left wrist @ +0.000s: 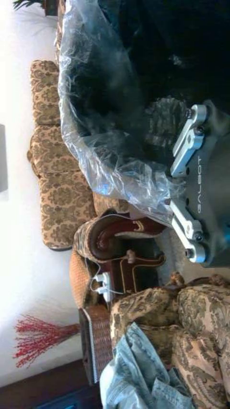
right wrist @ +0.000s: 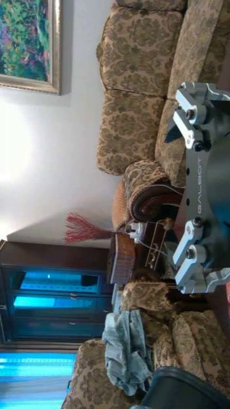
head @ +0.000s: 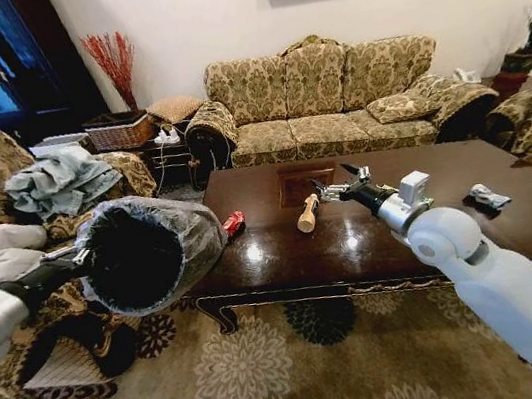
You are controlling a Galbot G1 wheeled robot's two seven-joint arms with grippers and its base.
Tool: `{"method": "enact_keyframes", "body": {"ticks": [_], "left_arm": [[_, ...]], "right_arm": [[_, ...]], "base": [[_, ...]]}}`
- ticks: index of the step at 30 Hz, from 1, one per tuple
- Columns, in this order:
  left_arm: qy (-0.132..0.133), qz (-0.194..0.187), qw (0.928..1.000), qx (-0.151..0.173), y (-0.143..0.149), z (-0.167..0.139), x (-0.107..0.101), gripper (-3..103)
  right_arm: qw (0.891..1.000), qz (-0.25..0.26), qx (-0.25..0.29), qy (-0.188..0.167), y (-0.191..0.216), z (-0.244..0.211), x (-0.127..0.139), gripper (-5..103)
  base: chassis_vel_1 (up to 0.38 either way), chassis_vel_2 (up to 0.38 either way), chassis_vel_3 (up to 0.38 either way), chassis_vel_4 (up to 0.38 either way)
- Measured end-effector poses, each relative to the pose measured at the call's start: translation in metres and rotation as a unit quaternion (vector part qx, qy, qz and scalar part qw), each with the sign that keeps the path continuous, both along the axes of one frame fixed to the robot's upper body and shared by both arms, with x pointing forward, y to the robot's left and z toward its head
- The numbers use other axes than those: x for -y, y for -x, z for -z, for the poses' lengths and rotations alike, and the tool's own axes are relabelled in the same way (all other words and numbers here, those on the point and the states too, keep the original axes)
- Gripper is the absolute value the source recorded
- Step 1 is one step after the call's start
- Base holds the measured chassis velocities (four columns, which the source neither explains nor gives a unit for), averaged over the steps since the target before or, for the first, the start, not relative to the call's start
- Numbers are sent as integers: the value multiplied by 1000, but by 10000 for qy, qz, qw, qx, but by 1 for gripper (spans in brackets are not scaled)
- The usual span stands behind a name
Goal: Move to the front of the table and place the trash on the table into the trash bin.
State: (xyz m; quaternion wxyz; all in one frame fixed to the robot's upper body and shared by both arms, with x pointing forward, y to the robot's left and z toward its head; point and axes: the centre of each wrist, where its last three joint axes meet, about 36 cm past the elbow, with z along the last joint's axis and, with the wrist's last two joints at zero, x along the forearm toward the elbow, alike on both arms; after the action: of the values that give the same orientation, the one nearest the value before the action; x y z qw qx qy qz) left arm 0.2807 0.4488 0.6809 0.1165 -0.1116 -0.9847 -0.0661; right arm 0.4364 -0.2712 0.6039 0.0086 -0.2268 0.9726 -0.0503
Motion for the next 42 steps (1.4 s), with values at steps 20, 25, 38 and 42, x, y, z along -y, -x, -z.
{"method": "enact_keyframes", "body": {"ticks": [20, 25, 38, 42], "left_arm": [[-2, -5, 10000, -1, 0, 0, 0, 0], [-2, -5, 10000, -1, 0, 0, 0, 0], [-2, -5, 10000, -1, 0, 0, 0, 0], [-2, -5, 10000, -2, 0, 0, 0, 0]], "right_arm": [[10000, 0, 5, 1, 0, 0, 0, 100], [10000, 0, 5, 1, 0, 0, 0, 100], [10000, 0, 7, 0, 0, 0, 0, 100], [10000, 0, 7, 0, 0, 0, 0, 100]], "base": [[0, 0, 0, 0], [0, 0, 0, 0], [0, 0, 0, 0], [0, 0, 0, 0]]}}
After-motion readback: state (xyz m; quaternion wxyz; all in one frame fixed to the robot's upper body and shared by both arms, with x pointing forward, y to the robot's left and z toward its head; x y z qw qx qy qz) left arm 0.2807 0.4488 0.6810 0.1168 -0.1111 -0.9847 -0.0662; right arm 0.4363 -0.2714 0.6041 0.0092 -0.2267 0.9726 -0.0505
